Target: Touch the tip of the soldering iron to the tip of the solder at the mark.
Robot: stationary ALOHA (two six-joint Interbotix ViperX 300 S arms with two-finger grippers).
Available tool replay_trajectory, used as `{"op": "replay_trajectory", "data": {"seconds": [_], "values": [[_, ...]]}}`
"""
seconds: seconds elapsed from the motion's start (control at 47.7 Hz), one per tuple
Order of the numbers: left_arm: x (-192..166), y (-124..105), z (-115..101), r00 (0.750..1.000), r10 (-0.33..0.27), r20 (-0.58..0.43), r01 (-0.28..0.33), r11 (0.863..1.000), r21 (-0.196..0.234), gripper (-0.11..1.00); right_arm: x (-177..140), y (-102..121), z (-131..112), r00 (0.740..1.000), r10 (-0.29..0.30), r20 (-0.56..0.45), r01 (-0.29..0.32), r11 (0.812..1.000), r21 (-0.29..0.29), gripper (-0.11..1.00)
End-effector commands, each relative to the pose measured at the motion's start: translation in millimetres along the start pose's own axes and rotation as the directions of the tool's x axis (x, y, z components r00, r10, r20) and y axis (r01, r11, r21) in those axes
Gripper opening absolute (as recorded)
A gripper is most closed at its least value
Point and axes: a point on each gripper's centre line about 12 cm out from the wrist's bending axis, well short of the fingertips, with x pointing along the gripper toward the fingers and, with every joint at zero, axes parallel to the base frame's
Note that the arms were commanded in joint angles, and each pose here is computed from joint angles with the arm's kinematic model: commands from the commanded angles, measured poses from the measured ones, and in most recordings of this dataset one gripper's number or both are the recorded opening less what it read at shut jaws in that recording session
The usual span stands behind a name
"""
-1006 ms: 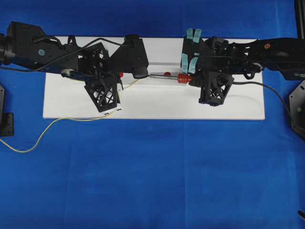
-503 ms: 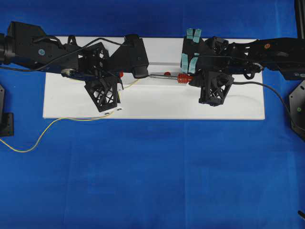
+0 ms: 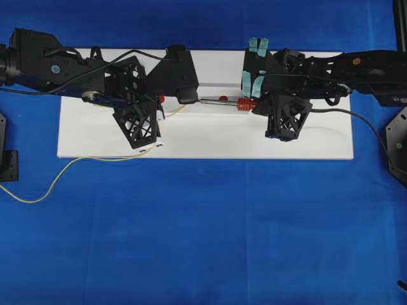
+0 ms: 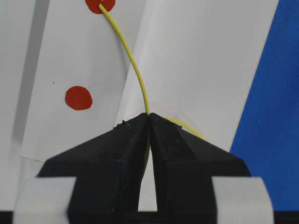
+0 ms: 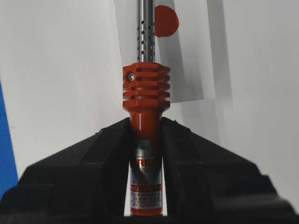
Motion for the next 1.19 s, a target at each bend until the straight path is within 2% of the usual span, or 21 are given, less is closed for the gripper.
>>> {"op": "replay_trajectory", "data": {"seconds": [0.0, 0.231, 0.398, 0.775, 1.006, 1.174], "values": [[-6.8, -0.8, 10.5, 0.999, -0.003, 0.035, 0.003, 1.000, 0.000, 0.02, -5.2, 0.6, 11.0, 0.999, 0.001, 0.035, -0.001, 1.000, 0.000, 0.06], [-12.2, -0.7, 10.1, 0.999, -0.005, 0.044, 0.005, 1.000, 0.003, 0.02, -5.0, 0.6, 10.6, 0.999, 0.001, 0.035, -0.001, 1.000, 0.000, 0.06], [-37.9, 0.4, 7.1, 0.997, -0.007, 0.072, 0.008, 1.000, -0.001, 0.02, -5.0, 0.6, 10.4, 0.999, 0.001, 0.034, -0.001, 1.000, 0.000, 0.06], [-82.6, 4.6, -23.3, 0.990, -0.017, 0.141, 0.019, 1.000, -0.013, 0.02, -5.0, 0.6, 10.6, 0.999, 0.001, 0.035, -0.001, 1.000, 0.000, 0.06], [-84.4, 4.6, -26.7, 0.988, -0.019, 0.152, 0.021, 1.000, -0.011, 0.02, -6.7, -0.5, 9.3, 0.999, 0.000, 0.035, 0.000, 1.000, 0.002, 0.06], [-85.0, 4.4, -25.6, 0.988, -0.020, 0.155, 0.022, 1.000, -0.010, 0.02, -26.1, -3.5, 2.5, 0.997, -0.004, 0.071, 0.003, 1.000, 0.008, 0.06]]}}
